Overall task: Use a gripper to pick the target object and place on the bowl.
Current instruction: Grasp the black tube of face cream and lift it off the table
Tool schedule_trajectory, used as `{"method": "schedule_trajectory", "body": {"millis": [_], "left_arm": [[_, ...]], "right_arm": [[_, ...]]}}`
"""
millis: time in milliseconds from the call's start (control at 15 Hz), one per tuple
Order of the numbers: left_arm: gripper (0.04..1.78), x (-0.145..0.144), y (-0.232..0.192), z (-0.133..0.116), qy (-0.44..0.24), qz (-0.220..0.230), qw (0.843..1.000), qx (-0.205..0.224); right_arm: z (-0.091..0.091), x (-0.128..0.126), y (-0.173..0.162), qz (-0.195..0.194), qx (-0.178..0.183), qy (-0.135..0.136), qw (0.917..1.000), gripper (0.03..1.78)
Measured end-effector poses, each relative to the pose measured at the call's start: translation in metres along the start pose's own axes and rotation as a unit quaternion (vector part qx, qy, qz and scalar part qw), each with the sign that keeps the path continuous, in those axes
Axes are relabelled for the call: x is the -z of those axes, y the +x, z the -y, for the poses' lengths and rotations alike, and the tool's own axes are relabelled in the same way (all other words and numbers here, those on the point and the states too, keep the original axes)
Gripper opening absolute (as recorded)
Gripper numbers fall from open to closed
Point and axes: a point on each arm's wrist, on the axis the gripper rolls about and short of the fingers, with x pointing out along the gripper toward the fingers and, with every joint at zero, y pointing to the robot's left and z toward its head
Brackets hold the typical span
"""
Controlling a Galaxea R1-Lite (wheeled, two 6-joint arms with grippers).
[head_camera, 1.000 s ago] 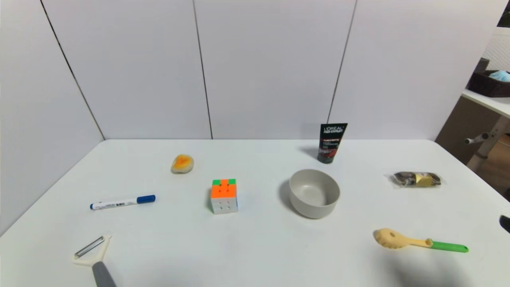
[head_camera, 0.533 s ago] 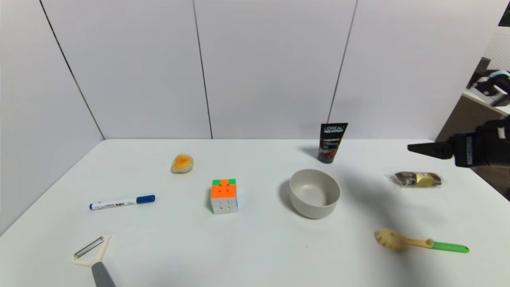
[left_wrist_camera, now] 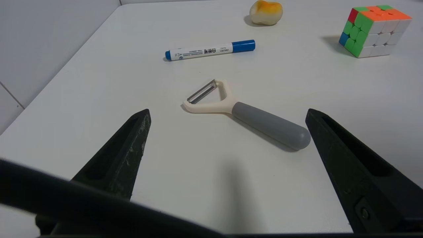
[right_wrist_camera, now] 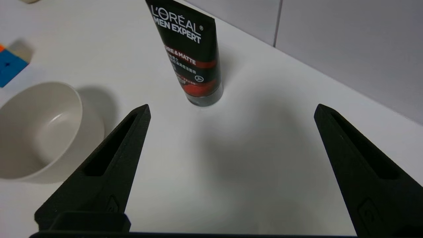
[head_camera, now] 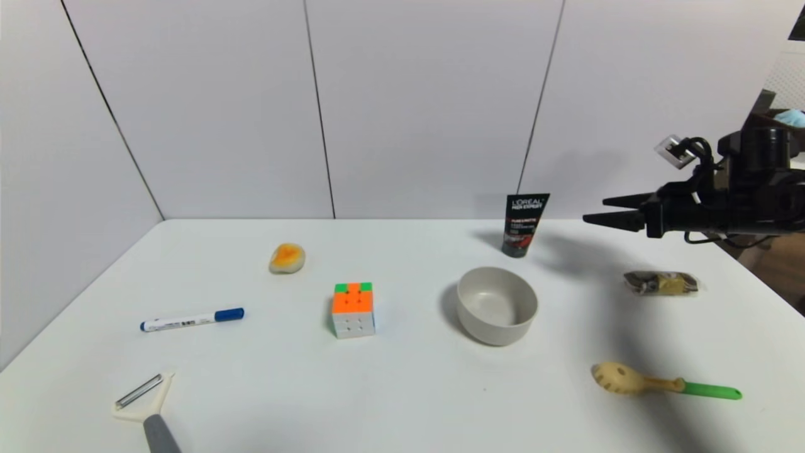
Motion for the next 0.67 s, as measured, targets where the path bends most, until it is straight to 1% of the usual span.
{"method": "schedule_trajectory", "body": {"millis": [133,267,400,667], "left_arm": [[1.69,0.0,0.0,0.0,0.0,0.0,1.0,0.0],[1.69,0.0,0.0,0.0,0.0,0.0,1.0,0.0],[1.69,0.0,0.0,0.0,0.0,0.0,1.0,0.0],[1.69,0.0,0.0,0.0,0.0,0.0,1.0,0.0]], "right_arm": [[0.019,0.01,0.004,0.028,-0.043,-0.035,0.9981,1.71],[0.03,0.014,0.011,0.056,-0.064,-0.062,0.9944,1.71],[0.035,0.018,0.016,0.078,-0.094,-0.075,0.9897,1.71],[0.04,0.025,0.035,0.087,-0.115,-0.087,0.9857,1.71]]}}
